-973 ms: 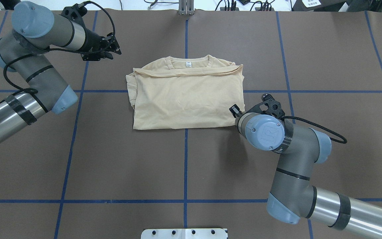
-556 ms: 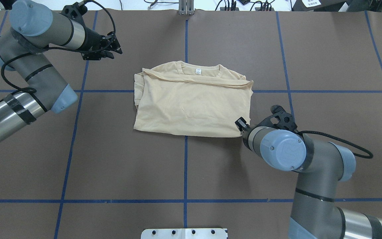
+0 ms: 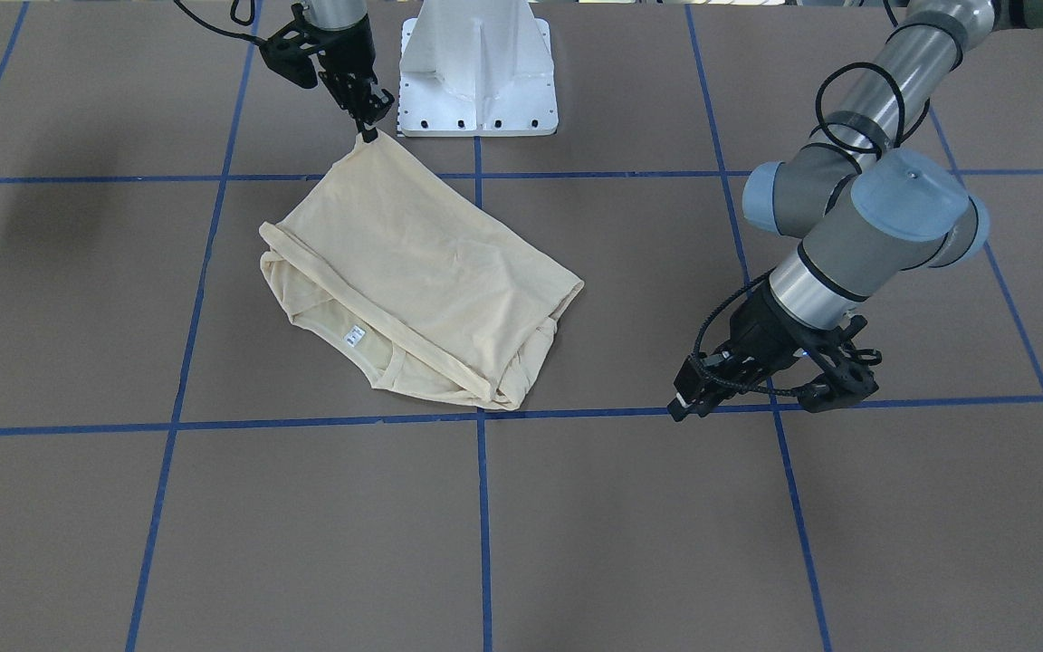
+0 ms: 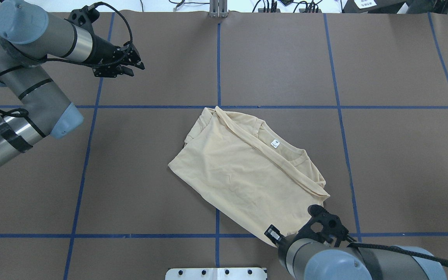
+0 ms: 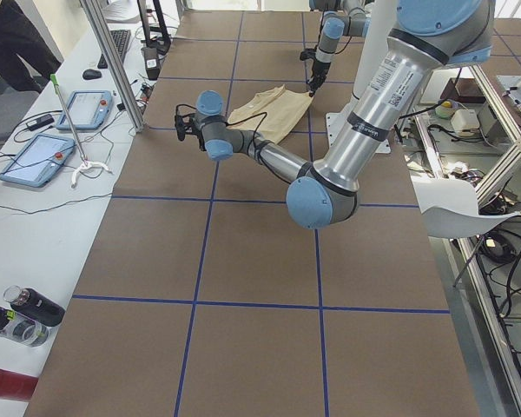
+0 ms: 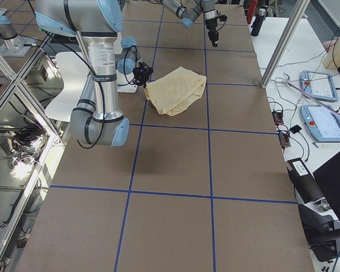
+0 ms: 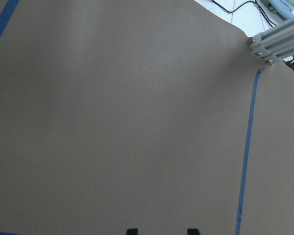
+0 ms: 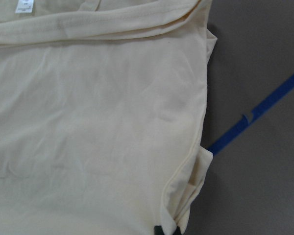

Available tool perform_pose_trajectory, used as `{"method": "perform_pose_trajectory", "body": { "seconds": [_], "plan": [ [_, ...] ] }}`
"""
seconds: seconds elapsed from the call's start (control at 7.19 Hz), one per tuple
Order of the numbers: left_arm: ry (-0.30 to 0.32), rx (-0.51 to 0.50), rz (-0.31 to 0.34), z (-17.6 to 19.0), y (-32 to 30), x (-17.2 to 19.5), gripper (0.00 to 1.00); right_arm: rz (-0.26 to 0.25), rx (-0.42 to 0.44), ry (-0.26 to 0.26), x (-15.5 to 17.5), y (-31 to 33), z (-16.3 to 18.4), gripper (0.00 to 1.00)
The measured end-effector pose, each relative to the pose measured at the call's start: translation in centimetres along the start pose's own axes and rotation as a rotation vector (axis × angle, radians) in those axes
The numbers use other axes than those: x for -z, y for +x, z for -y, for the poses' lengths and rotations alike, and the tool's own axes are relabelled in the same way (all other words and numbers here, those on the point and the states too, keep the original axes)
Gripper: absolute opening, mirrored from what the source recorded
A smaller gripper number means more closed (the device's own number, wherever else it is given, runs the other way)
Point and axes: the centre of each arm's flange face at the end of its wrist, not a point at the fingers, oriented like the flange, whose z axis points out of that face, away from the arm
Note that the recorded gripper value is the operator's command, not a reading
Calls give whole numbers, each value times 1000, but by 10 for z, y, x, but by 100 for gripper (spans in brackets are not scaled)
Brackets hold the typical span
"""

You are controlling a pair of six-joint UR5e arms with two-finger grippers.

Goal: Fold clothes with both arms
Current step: 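Grasp the folded shirt edge with the right gripper and drag it toward the robot, then grasp the shirt corner with the left gripper while the right gripper holds its edge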

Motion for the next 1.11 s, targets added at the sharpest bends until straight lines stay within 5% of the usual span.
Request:
{"method": "perform_pose_trajectory", "body": {
  "seconds": [0.28,0.7,1.11],
  "plan": [
    [-42,60,-29,-34,9,4,55,-19,24,-25,9,15,-13,100],
    [-130,141,-15,-116,2,-19,58,21,-9,-19,43,14,22,100],
    [-128,180,131,-197,0,-65,58,55,-71,32,39,-51,91,100]
  ]
}}
